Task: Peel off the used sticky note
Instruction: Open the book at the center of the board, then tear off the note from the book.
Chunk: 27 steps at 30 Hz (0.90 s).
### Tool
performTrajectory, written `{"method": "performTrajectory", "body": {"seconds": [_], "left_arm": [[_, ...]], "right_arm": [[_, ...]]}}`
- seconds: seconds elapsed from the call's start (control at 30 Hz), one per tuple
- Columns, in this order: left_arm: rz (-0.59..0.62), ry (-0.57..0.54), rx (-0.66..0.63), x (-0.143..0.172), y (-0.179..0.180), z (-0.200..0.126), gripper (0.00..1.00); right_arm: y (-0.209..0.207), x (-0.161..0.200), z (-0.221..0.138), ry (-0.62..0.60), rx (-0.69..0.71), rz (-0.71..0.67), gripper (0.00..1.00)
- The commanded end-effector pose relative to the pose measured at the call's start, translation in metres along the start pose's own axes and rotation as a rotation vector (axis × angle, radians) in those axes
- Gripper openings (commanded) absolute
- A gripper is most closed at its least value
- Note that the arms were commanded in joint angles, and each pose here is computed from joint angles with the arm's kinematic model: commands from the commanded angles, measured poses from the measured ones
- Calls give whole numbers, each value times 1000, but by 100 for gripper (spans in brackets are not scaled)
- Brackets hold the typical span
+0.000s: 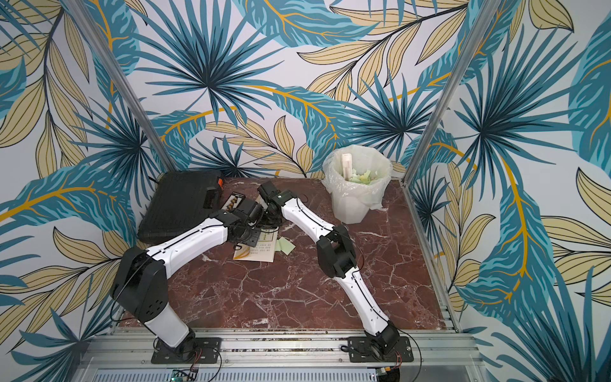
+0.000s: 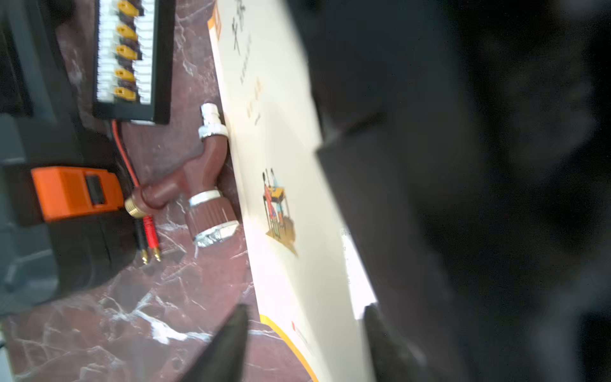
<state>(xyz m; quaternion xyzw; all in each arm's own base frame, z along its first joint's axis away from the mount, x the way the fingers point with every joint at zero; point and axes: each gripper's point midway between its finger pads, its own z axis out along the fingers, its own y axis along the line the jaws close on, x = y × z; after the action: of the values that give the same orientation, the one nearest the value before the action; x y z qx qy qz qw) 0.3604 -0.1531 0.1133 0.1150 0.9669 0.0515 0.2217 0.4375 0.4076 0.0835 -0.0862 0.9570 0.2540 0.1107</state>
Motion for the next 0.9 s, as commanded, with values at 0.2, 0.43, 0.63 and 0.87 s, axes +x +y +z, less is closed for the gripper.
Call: {"method": "performTrajectory", "body": {"seconds": [0.2,0.43,0.63,0.87], "left_arm": [[-30,-33,-18,-9,6,-12,0],[-124,-112,53,-12,11,-30,0],[-202,-143,131,-8,13,-36,0],[-247,-129,155,2,11,-28,0]], "right_arm": [[3,9,5,38,-10,-19,32],[1,10,8,28,-76,54,42],[-19,11,4,-28,-175,200,43],[-46,16,-7,-79,-186,268,50]]}}
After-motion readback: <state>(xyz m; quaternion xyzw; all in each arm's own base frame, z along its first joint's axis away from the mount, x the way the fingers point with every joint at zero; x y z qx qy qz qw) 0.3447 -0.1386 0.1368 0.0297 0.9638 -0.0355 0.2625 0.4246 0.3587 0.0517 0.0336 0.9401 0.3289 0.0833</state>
